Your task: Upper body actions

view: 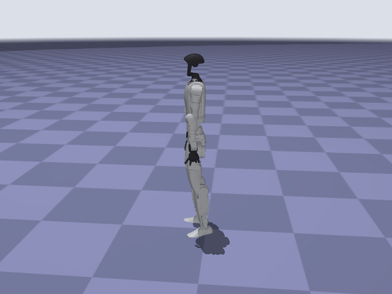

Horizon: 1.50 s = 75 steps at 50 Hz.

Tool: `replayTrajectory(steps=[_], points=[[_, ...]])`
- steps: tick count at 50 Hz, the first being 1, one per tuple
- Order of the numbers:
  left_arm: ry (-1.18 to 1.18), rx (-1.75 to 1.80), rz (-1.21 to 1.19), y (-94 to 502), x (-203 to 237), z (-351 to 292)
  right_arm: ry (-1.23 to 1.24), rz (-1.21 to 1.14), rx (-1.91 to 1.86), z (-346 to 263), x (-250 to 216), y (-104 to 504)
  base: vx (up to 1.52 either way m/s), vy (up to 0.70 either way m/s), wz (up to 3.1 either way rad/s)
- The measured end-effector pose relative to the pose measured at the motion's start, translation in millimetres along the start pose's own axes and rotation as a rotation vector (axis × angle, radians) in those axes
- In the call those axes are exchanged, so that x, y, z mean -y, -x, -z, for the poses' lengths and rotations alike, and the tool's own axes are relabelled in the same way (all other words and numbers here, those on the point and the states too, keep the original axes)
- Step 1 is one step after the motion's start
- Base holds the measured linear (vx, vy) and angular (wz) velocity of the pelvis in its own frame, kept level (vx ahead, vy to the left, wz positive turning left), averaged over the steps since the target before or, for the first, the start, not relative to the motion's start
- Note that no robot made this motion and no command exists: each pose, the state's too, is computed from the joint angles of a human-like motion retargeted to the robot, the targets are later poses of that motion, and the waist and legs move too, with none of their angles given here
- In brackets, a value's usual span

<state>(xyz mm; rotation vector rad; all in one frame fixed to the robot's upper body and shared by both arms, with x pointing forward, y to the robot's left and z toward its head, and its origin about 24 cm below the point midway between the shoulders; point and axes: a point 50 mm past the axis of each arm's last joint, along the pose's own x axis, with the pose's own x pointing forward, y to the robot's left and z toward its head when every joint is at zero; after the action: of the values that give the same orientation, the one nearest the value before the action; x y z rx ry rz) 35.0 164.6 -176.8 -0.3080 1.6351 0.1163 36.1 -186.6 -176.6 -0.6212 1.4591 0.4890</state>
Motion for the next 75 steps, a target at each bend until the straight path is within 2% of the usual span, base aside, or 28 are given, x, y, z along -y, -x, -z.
replayTrajectory(steps=[5, 9, 13, 17, 20, 24, 29, 34, 37, 41, 45, 48, 52, 56, 60, 64, 70, 75], points=[[-0.31, 0.363, 0.094, 33, 52, -121, -0.209, -0.058, -0.41, 120, -51, 22, 0.0, 0.0, 0.1], [-0.427, 0.622, 0.077, 69, 81, -181, -0.419, -0.026, -0.592, 176, -79, 48, 0.01, 0.01, -0.11], [-0.432, 0.72, 0.062, 86, 90, -202, -0.54, 0.024, -0.665, 199, -89, 61, -0.02, 0.01, -0.29], [-0.412, 0.642, 0.068, 71, 78, -184, -0.546, 0.05, -0.655, 193, -84, 57, 0.0, -0.01, -0.17], [-0.386, 0.484, 0.054, 44, 57, -143, -0.514, 0.029, -0.593, 170, -73, 44, 0.0, 0.0, 0.0], [-0.289, 0.167, 0.017, 8, 16, -51, -0.412, -0.021, -0.403, 107, -43, 17, 0.0, 0.0, 0.0], [-0.097, -0.248, -0.067, 1, -35, 95, -0.177, -0.051, 0.014, -21, 16, 1, 0.0, 0.0, 0.0], [0.056, -0.573, -0.088, 35, -61, 217, -0.013, -0.056, 0.49, -157, 53, 31, -0.01, -0.01, 0.01], [0.15, -0.672, -0.1, 55, -66, 259, 0.068, -0.051, 0.708, -213, 65, 62, -0.04, -0.06, 0.11], [0.301, -0.67, -0.116, 61, -62, 271, 0.155, -0.002, 0.848, -244, 72, 85, -0.02, -0.01, 0.14], [0.374, -0.572, -0.134, 45, -60, 242, 0.184, 0.024, 0.836, -232, 66, 76, 0.02, -0.01, 0.23], [0.318, -0.468, -0.141, 26, -57, 194, 0.15, -0.01, 0.693, -191, 51, 49, 0.01, 0.01, 0.26], [0.125, -0.288, -0.078, 4, -39, 99, 0.029, -0.071, 0.379, -102, 23, 11, 0.01, 0.02, 0.24], [-0.129, -0.021, 0.05, 3, 4, -12, -0.098, -0.059, -0.004, 7, -8, 0, 0.0, 0.03, 0.19], [-0.349, 0.311, 0.122, 29, 56, -113, -0.112, 0.028, -0.349, 105, -40, 16, 0.0, 0.0, 0.0], [-0.486, 0.625, 0.104, 70, 90, -181, -0.129, 0.046, -0.569, 169, -65, 43, 0.0, 0.01, -0.22], [-0.543, 0.843, 0.016, 99, 99, -214, -0.33, 0.07, -0.705, 203, -82, 64, -0.01, 0.02, -0.2], [-0.473, 0.664, 0.023, 61, 69, -169, -0.455, 0.07, -0.626, 170, -72, 44, 0.0, 0.0, 0.0]])
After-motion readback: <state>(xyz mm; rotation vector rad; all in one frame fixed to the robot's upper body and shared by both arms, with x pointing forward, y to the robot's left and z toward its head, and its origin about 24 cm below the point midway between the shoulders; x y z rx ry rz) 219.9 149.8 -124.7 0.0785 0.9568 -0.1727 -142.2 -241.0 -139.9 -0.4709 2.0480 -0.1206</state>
